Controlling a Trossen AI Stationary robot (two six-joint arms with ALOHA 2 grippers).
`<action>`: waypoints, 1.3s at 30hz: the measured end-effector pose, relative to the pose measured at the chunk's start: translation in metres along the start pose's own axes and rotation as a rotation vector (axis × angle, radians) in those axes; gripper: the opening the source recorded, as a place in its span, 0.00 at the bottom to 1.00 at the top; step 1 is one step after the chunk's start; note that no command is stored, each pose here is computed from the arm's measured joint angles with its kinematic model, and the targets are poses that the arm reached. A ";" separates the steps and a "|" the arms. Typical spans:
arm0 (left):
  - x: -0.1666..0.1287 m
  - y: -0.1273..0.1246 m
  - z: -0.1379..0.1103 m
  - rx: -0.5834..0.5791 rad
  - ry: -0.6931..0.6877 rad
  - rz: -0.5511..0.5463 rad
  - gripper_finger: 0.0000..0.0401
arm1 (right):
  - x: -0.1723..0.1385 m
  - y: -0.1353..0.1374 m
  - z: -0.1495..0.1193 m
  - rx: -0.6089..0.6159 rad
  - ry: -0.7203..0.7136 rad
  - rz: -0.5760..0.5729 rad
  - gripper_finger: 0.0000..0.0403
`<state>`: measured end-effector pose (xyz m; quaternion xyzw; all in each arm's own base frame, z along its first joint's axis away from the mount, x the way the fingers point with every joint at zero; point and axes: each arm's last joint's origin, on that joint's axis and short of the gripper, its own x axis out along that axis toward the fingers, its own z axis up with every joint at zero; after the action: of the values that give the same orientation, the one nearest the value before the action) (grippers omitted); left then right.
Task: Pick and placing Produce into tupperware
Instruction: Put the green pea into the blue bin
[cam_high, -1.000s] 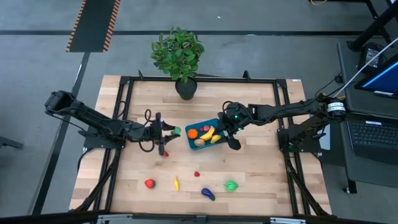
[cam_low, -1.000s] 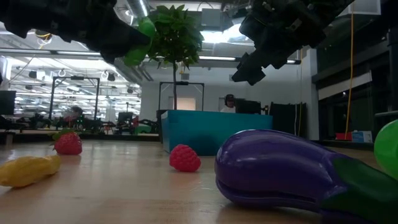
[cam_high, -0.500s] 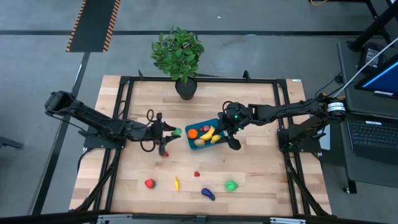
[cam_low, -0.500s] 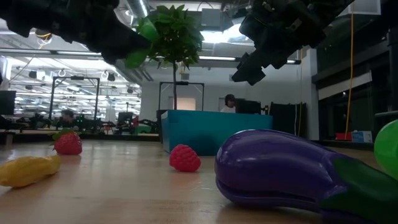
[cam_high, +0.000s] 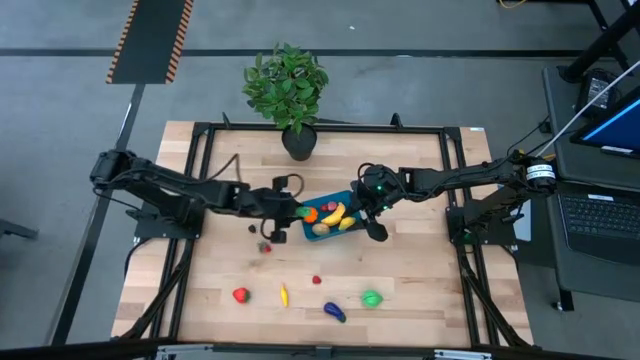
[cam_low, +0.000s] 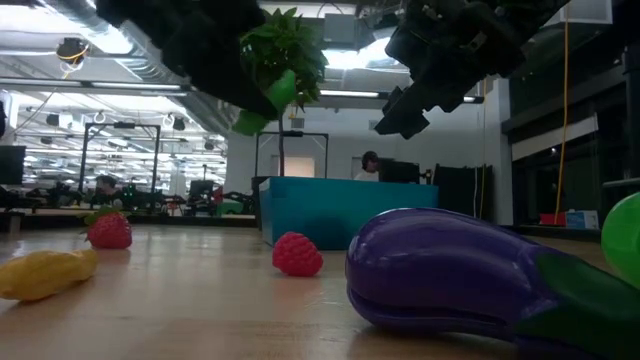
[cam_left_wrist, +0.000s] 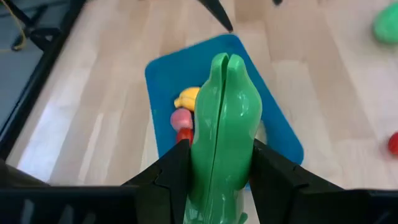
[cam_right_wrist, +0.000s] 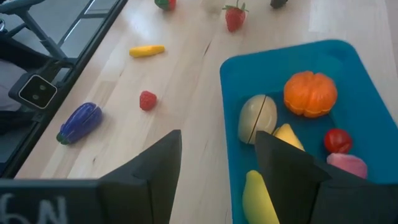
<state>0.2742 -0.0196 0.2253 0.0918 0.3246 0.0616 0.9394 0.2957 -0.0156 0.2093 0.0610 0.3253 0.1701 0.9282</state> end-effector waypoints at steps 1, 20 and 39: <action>0.002 0.001 0.003 0.014 0.020 -0.015 0.32 | 0.000 0.000 -0.001 0.003 0.007 0.000 0.51; 0.023 0.000 0.030 0.568 0.194 -0.202 0.34 | -0.002 -0.004 -0.003 0.027 0.026 -0.008 0.51; 0.064 -0.004 0.045 0.732 0.442 -0.258 0.34 | -0.032 -0.036 0.000 0.040 -0.060 -0.020 0.51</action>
<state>0.3518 -0.0181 0.2210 0.3617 0.5267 -0.1569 0.7531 0.2816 -0.0604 0.2201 0.0815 0.3013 0.1525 0.9377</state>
